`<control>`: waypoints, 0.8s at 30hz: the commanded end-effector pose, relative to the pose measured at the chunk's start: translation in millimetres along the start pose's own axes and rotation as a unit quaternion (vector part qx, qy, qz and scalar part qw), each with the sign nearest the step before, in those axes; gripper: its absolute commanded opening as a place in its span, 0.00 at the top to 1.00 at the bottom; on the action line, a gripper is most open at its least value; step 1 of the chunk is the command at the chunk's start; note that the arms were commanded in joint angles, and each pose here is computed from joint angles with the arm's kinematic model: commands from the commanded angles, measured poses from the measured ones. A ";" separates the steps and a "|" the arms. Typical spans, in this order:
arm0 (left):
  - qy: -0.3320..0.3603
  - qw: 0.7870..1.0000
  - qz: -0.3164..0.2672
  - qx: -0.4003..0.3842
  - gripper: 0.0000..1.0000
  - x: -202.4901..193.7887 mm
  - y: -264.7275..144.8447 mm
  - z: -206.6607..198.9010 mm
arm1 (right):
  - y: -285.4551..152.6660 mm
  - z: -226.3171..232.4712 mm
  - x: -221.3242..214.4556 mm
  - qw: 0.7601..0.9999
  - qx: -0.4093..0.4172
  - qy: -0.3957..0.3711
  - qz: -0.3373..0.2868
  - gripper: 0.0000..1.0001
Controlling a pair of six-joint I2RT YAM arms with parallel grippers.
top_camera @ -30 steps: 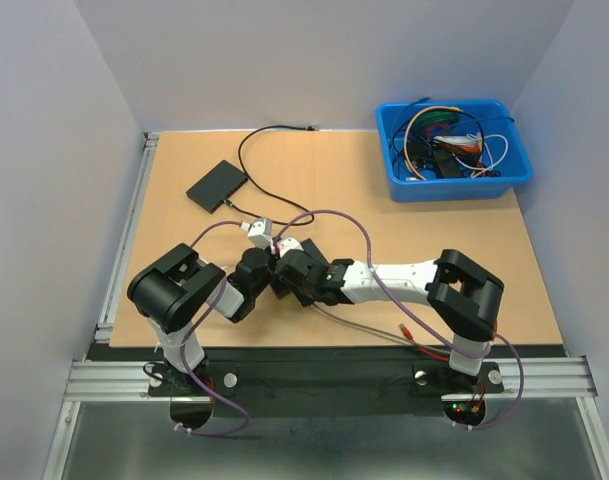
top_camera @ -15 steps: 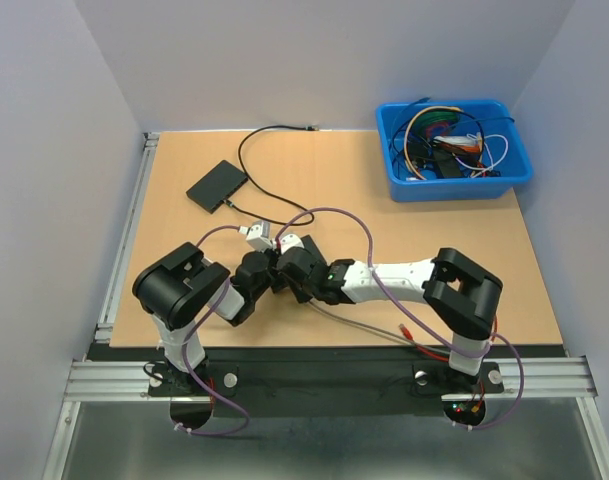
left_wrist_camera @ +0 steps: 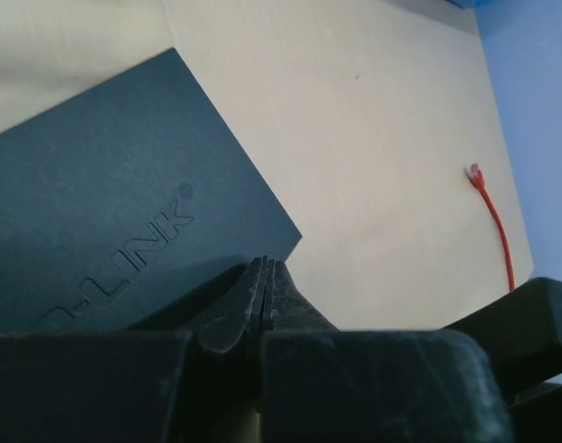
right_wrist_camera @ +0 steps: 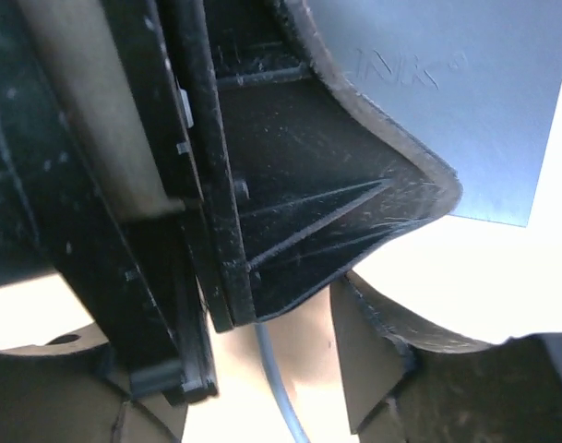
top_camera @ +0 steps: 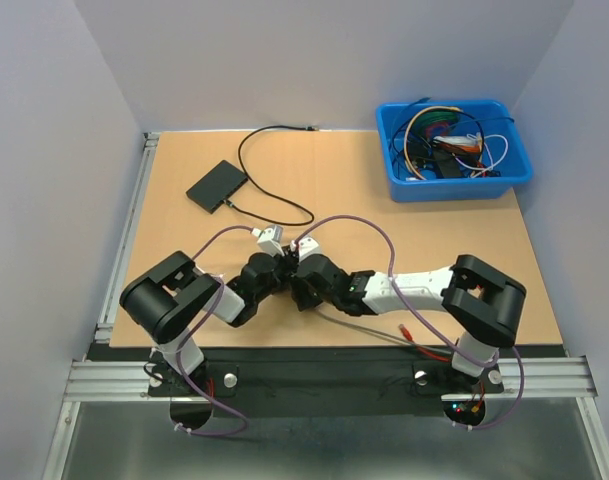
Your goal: Insert the plug into the switch port
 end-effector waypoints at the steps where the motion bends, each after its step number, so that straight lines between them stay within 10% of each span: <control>1: 0.021 0.985 0.112 0.128 0.85 -41.9 -31.8 52.7 | -18.6 -33.6 31.4 0.993 -0.065 0.057 -0.083 0.38; 10: 0.050 0.989 0.047 0.128 0.38 5.7 -32.0 15.1 | -72.6 -55.6 26.8 0.982 -0.091 0.105 -0.130 0.31; 24: 0.040 0.981 -0.046 0.184 0.33 123.5 -22.5 31.9 | -55.2 -55.6 14.3 0.982 -0.114 0.120 -0.094 0.27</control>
Point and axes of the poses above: each gripper's point midway between its finger pads, its own y axis out along the fingers, its own z axis along the line the jaws close on, x = y × z, the point moved 5 cm from there along -y, back along the fingers, and after that the axes turned 13 degrees about -y, right-handed, at the moved point
